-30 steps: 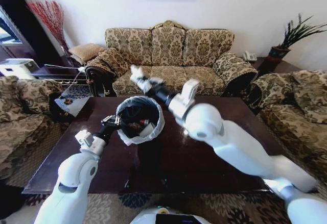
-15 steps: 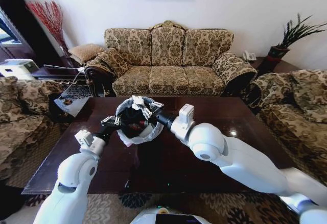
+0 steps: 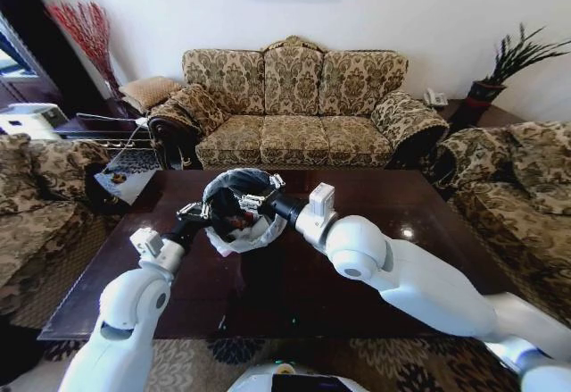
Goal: Move to the front of the table and place the trash on the table into the trash bin.
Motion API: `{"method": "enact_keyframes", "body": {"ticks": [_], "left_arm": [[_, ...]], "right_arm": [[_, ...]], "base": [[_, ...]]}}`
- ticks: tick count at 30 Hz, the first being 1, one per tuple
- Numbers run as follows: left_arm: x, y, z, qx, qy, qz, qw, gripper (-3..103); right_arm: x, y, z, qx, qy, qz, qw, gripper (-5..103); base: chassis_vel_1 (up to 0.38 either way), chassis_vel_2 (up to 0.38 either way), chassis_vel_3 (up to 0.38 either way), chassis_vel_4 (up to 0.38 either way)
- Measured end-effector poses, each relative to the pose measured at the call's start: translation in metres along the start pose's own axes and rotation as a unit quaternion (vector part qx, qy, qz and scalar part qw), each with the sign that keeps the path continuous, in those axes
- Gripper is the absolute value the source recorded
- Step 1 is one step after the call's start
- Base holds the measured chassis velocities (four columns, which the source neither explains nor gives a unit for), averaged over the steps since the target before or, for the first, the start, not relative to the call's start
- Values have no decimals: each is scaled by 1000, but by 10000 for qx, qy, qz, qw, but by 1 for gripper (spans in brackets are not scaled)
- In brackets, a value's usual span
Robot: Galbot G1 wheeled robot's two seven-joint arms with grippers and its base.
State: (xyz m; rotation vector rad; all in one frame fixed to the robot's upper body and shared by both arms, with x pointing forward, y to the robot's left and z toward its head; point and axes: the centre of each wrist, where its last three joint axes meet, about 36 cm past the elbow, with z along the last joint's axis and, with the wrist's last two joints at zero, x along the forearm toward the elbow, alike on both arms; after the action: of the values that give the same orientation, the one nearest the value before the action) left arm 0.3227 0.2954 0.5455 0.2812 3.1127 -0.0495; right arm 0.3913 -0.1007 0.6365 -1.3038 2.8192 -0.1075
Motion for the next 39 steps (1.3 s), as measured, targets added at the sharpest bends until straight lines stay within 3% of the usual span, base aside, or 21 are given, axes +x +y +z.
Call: {"method": "enact_keyframes", "body": {"ticks": [1,2,7,10,11,13,14,16,32,39], "left_arm": [[0,0,0,0,0,0,10000,3],[0,0,0,-1,-2,-7,10000,3],[2,2,0,2,-7,-58,10000,3],[2,2,0,10,-26,-75,10000,3],[2,2,0,10,-26,-75,10000,3],[3,2,0,17,-40,-74,10000,3],[3,2,0,17,-40,-74,10000,3],[3,2,1,17,-39,-70,10000,3],[7,2,1,37,-104,-79,9999,3],[6,0,1,64,-117,-31,9999,3]], "right_arm": [[1,-2,-1,4,-37,62,10000,88],[3,-8,-2,8,-110,240,9997,97],[10,-25,7,41,-186,861,9961,99],[19,-42,33,192,-50,1621,9866,100],[19,-42,33,192,-50,1621,9866,100],[37,-67,64,315,185,2420,9696,100],[37,-67,64,315,185,2420,9696,100],[72,-79,112,79,653,3048,9501,100],[107,-95,186,-184,899,3864,9178,100],[139,-94,224,-223,947,4397,8929,100]], "base": [[0,0,0,0],[0,0,0,0],[0,0,0,0],[0,0,0,0],[0,0,0,0],[0,0,0,0],[0,0,0,0],[0,0,0,0],[-68,-64,79,76],[-264,-268,249,259]]}}
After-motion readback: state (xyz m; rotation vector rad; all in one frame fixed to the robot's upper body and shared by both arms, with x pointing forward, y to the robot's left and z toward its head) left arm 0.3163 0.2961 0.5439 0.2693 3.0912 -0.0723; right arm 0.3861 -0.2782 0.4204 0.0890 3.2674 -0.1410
